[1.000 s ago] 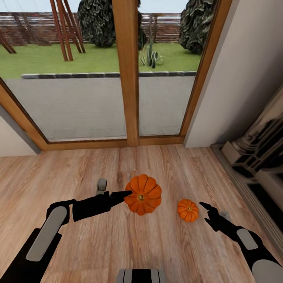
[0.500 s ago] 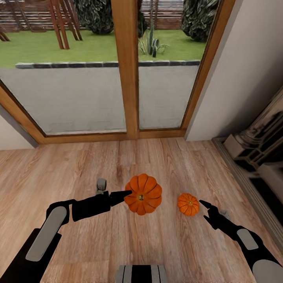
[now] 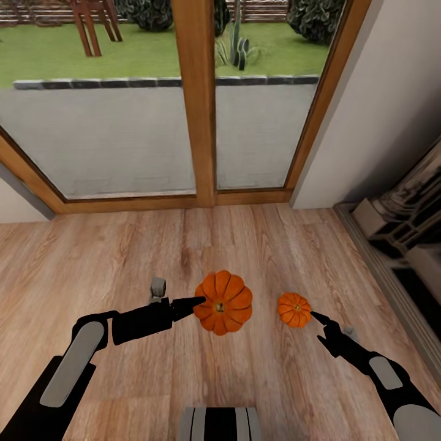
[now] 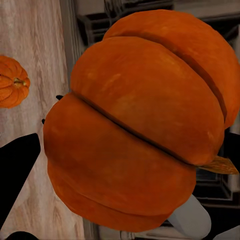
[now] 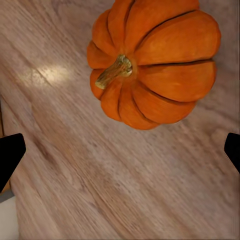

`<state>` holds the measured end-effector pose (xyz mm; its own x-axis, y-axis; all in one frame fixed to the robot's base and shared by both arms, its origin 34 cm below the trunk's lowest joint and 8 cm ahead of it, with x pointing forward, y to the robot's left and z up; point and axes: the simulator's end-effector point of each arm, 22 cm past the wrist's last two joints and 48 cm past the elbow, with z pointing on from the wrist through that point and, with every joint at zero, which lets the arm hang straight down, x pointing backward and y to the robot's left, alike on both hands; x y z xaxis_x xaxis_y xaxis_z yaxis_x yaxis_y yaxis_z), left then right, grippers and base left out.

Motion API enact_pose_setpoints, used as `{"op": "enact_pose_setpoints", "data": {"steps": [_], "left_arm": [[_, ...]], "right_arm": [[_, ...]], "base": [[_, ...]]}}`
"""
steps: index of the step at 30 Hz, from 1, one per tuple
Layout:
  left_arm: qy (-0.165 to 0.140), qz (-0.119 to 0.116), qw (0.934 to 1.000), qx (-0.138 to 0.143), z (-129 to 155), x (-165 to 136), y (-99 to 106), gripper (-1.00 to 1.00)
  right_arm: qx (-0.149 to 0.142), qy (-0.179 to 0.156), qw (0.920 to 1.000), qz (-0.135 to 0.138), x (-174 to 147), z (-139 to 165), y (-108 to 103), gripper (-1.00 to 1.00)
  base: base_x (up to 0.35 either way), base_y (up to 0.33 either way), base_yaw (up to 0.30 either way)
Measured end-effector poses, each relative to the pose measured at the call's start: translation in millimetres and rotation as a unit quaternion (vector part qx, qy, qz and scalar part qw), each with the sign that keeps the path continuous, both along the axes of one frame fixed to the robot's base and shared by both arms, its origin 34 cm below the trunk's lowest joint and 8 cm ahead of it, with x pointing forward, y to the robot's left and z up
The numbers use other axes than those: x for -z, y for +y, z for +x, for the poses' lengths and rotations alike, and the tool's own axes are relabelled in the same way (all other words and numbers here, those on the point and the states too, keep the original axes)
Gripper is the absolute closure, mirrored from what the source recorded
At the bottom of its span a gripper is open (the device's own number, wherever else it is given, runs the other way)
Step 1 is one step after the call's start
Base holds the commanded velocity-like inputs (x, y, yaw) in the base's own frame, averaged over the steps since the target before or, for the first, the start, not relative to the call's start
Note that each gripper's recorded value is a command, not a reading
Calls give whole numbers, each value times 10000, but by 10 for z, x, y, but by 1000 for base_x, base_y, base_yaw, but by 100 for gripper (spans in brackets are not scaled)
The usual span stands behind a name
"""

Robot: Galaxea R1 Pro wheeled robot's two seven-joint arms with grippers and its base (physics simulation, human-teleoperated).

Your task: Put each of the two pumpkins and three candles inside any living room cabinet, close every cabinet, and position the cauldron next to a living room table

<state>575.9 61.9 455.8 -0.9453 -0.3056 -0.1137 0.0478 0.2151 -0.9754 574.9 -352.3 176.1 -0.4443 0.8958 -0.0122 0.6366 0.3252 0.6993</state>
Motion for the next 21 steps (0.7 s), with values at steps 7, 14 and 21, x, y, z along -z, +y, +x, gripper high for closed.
{"op": "enact_pose_setpoints", "data": {"steps": [7, 14, 21], "left_arm": [[84, -187, 9998, 20, -14, 62, -17, 100], [197, -240, 9995, 29, -29, 182, -9, 100], [331, -238, 9992, 30, -46, 325, -1, 100]], "right_arm": [[6, 31, 10000, 40, 107, -56, 4, -100], [7, -32, 10000, 70, 166, -88, -62, -100], [12, 49, 10000, 70, 282, -164, -94, -100]], "base": [[0, 0, 0], [0, 0, 0], [0, 0, 0]]}}
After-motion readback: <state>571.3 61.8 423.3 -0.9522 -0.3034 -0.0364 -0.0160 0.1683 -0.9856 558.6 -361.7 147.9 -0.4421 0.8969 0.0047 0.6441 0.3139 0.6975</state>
